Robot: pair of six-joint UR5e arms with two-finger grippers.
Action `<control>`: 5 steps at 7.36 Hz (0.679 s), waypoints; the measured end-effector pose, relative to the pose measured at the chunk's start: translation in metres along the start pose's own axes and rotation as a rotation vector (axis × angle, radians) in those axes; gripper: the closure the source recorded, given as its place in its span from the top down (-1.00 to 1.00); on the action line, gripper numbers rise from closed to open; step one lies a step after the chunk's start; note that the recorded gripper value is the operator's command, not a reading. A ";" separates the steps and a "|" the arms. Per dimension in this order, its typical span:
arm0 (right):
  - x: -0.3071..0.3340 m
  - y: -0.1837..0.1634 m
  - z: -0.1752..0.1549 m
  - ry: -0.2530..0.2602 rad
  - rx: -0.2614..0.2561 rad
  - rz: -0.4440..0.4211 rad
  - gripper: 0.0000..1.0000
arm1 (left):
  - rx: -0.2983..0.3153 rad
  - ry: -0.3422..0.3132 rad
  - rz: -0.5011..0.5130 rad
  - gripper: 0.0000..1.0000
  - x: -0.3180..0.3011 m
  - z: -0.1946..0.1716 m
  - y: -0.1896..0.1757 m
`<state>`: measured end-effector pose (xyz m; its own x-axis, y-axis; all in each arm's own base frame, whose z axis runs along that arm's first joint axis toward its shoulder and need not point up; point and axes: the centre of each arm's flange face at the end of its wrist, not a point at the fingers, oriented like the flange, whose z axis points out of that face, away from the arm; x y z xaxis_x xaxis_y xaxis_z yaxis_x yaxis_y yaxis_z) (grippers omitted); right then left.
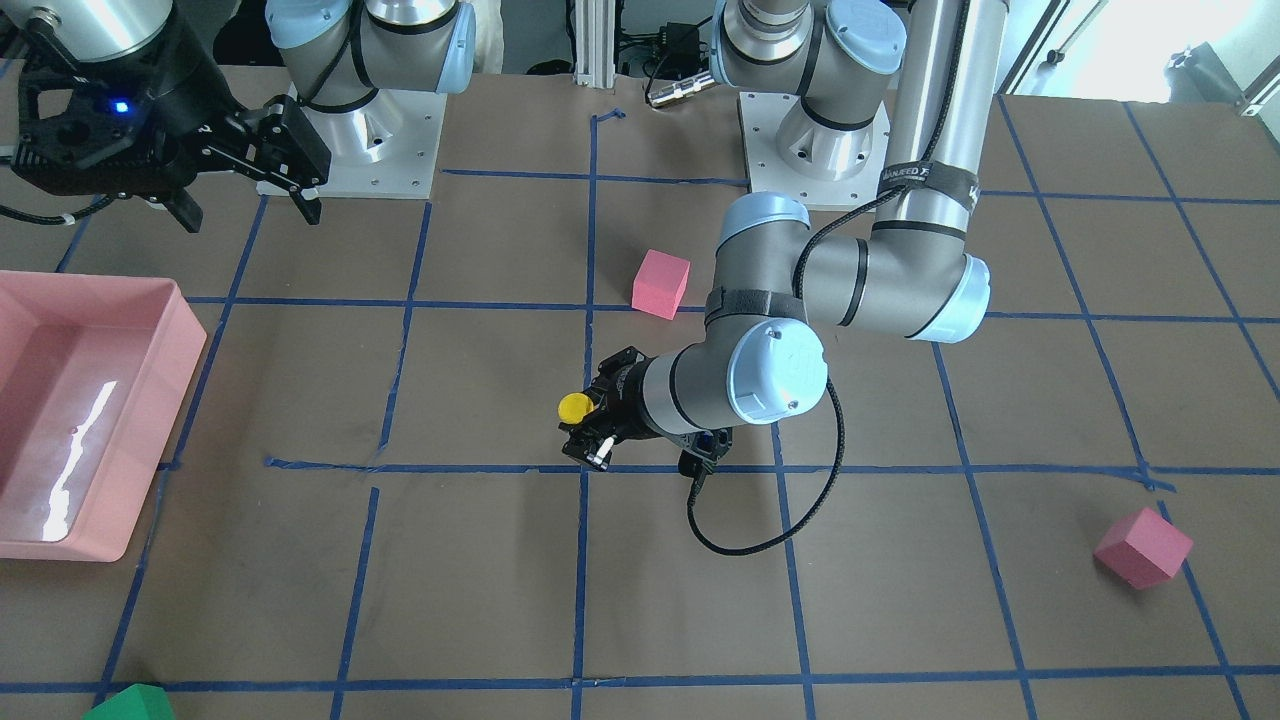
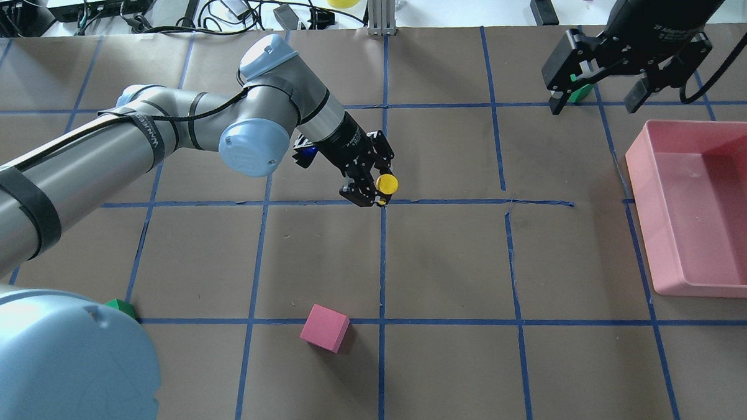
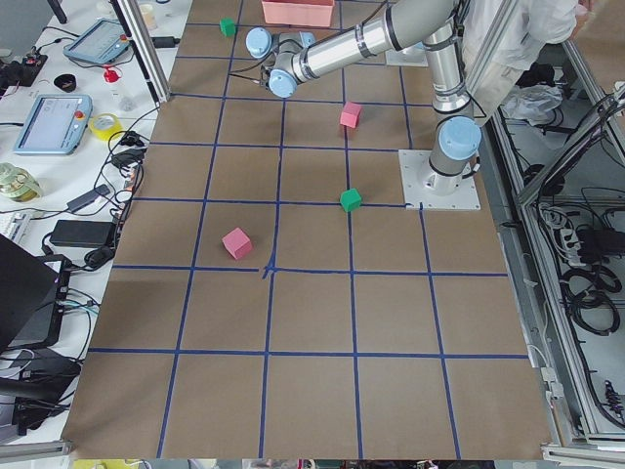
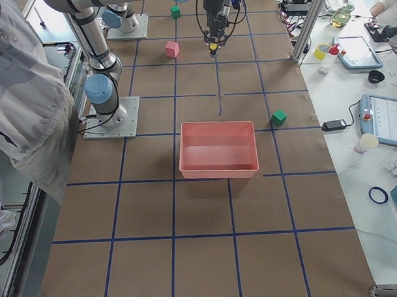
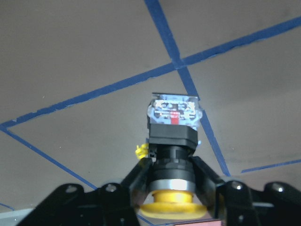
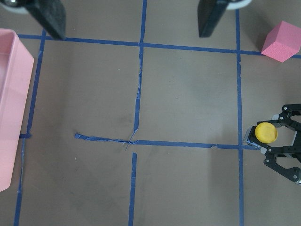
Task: Align button upright
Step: 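Lower the button upright, yellow cap up, and open the left gripper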
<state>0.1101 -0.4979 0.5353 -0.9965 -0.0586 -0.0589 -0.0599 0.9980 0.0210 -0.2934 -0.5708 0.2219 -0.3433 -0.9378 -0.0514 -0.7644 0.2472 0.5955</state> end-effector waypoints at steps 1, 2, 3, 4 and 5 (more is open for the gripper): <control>0.000 0.000 0.000 0.000 0.000 0.001 1.00 | -0.018 0.007 -0.010 -1.00 0.001 0.003 -0.011; 0.000 0.000 0.000 0.000 0.000 0.001 1.00 | -0.032 0.017 -0.013 -0.98 0.004 0.008 -0.022; 0.000 0.000 0.000 -0.001 -0.001 0.001 1.00 | -0.040 0.022 -0.016 -0.94 0.006 0.011 -0.030; 0.000 0.000 0.001 -0.001 -0.001 0.001 1.00 | -0.046 0.022 -0.019 -0.78 0.007 0.015 -0.035; 0.000 0.000 0.001 -0.001 -0.002 0.001 1.00 | -0.048 0.022 -0.020 -0.54 0.007 0.019 -0.039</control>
<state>0.1098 -0.4979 0.5344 -0.9965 -0.0576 -0.0600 -0.0591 0.9980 0.0226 -0.2765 -0.5828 0.1832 -0.3161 -0.9476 -0.0460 -0.7437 0.2174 0.6322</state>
